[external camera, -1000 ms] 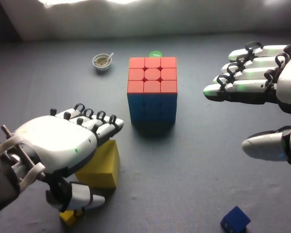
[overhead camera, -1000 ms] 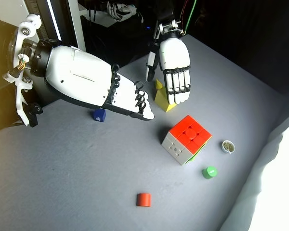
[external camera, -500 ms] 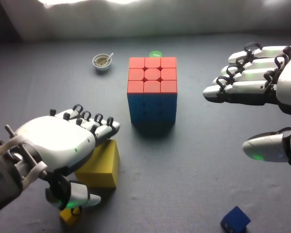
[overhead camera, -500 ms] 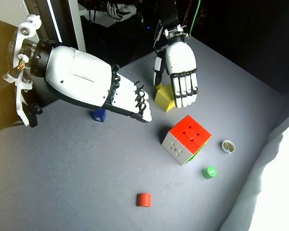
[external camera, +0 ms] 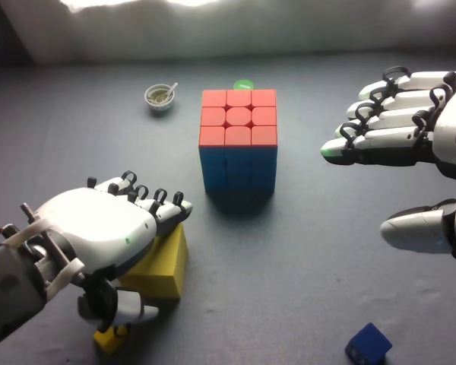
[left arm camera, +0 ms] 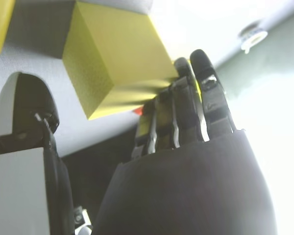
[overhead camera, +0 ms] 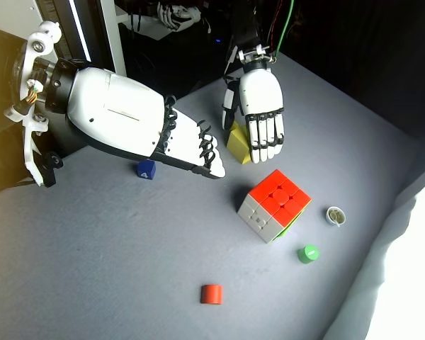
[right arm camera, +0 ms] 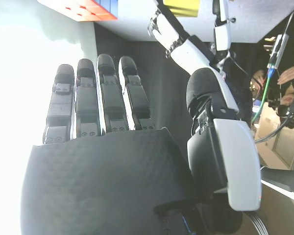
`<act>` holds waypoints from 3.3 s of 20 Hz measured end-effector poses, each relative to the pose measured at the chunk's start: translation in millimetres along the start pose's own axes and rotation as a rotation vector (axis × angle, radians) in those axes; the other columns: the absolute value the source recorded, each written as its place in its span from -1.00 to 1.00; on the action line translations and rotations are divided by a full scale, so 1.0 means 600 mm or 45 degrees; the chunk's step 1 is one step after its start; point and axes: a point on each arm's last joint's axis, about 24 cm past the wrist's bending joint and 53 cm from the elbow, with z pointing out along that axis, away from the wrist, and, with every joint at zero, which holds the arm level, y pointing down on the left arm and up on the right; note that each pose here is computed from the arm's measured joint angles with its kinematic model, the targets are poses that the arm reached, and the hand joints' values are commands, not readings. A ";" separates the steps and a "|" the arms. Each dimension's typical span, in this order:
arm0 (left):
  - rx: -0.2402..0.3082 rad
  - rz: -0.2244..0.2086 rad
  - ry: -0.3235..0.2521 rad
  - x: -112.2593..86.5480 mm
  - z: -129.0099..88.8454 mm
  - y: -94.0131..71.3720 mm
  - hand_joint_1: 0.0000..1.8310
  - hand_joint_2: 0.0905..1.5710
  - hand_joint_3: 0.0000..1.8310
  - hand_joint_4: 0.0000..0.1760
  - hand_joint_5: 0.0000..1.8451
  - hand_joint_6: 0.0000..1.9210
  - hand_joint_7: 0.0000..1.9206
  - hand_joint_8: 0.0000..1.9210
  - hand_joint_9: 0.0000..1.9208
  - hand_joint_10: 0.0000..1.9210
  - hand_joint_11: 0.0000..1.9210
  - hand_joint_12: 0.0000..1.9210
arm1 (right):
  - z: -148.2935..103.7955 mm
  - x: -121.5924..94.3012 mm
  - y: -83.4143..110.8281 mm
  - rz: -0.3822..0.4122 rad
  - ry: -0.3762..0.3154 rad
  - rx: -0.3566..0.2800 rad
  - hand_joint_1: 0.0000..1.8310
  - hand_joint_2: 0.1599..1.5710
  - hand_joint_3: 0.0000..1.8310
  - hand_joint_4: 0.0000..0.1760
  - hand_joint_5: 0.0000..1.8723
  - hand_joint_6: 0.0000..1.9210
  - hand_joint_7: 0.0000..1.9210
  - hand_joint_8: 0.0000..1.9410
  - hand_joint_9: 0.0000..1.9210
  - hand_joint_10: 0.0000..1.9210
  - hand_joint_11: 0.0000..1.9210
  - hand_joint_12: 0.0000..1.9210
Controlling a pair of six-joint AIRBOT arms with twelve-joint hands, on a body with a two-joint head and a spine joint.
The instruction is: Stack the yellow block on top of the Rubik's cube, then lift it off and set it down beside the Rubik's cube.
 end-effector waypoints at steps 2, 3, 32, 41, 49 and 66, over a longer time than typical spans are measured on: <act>-0.001 0.001 -0.008 -0.002 0.000 0.000 0.04 0.34 -1.00 -1.00 -0.55 -0.98 -0.40 -0.97 -0.39 -0.92 -0.86 0.18 | 0.000 0.000 0.000 0.000 0.000 0.000 -0.96 0.65 -1.00 -1.00 -0.78 -1.00 -0.79 -1.00 -0.85 -1.00 -1.00 -0.83; -0.003 0.003 -0.016 -0.005 0.000 0.001 0.06 0.38 -0.99 -1.00 -0.53 -0.99 -0.37 -0.98 -0.35 -0.91 -0.87 0.27 | 0.000 0.000 0.000 0.000 0.000 0.000 -0.97 0.65 -1.00 -1.00 -0.79 -1.00 -0.80 -1.00 -0.87 -1.00 -1.00 -0.86; 0.086 -0.005 -0.071 -0.124 0.033 -0.015 0.33 0.44 -1.00 -1.00 -0.02 0.00 -0.04 0.31 -0.18 0.13 -0.44 0.57 | 0.000 0.000 0.000 -0.001 0.000 0.000 -0.92 0.66 -1.00 -1.00 -0.73 -1.00 -0.74 -1.00 -0.82 -1.00 -1.00 -0.70; 0.188 0.063 -0.087 -0.209 0.048 -0.034 0.34 0.42 -1.00 -1.00 0.03 -0.08 -0.03 0.31 -0.17 0.12 -0.43 0.56 | 0.000 0.000 0.000 -0.001 0.000 0.000 -0.93 0.66 -1.00 -1.00 -0.73 -1.00 -0.76 -1.00 -0.82 -1.00 -1.00 -0.72; 0.248 0.121 -0.132 -0.266 0.052 -0.055 0.33 0.44 -1.00 -1.00 -0.03 0.01 -0.04 0.32 -0.18 0.14 -0.42 0.56 | 0.000 0.000 0.000 -0.001 0.001 -0.001 -0.97 0.68 -1.00 -1.00 -0.75 -1.00 -0.74 -1.00 -0.83 -0.99 -1.00 -0.75; 0.373 0.196 -0.037 -0.252 0.097 -0.127 0.35 0.39 -1.00 -1.00 0.08 -0.15 0.00 0.25 -0.13 0.08 -0.38 0.51 | 0.000 -0.001 0.002 0.028 -0.003 -0.005 -1.00 0.68 -1.00 -1.00 -0.80 -1.00 -0.79 -1.00 -0.84 -0.99 -1.00 -0.67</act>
